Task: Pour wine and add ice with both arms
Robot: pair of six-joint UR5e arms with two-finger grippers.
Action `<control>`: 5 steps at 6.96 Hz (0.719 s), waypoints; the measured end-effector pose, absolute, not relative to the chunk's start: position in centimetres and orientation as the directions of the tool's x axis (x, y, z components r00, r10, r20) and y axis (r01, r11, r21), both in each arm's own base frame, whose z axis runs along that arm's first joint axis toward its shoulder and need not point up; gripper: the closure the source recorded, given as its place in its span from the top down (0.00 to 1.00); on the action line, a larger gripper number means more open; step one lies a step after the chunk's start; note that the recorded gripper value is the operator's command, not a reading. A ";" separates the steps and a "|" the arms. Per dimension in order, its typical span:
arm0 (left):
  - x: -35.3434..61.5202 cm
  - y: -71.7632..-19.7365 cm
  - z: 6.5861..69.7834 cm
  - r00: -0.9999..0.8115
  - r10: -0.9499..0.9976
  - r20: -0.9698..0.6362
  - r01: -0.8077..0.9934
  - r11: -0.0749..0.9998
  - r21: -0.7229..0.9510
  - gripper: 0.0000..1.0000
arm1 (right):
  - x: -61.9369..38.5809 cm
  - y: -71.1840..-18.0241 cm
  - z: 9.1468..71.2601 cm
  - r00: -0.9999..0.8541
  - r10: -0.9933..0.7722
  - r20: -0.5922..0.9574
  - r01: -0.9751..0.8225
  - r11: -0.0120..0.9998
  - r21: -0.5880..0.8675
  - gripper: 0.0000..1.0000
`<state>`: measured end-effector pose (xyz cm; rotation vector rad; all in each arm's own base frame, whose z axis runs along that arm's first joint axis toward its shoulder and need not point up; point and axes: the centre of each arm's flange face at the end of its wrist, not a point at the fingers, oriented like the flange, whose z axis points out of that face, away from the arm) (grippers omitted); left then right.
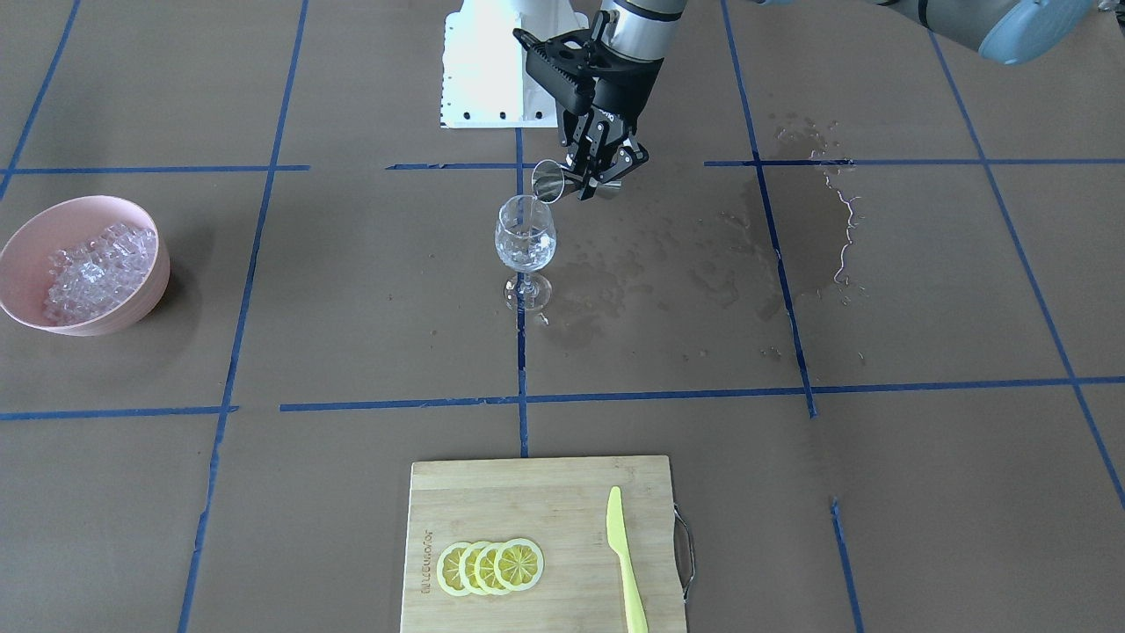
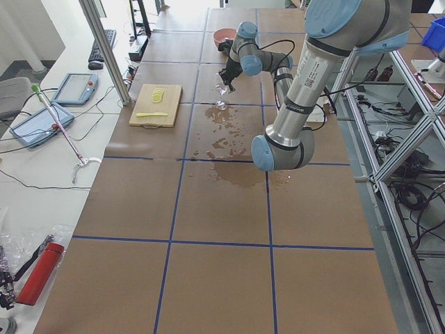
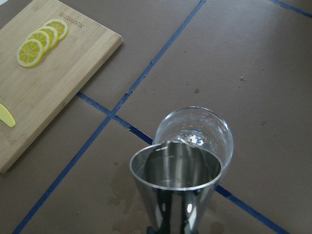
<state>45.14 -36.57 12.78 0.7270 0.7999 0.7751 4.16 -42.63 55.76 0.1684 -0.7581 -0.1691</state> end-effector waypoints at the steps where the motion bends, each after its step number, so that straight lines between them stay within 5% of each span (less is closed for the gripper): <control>1: 45.6 -36.1 12.3 0.462 0.820 -0.339 -0.336 0.515 0.788 0.00 | 4.2 -42.6 55.8 0.714 -0.212 0.667 0.091 0.973 0.212 1.00; 5: 46.3 -35.5 12.2 0.466 0.819 -0.334 -0.381 0.527 0.760 0.00 | 4.2 -42.6 55.8 0.714 -0.212 0.667 0.091 0.973 0.211 1.00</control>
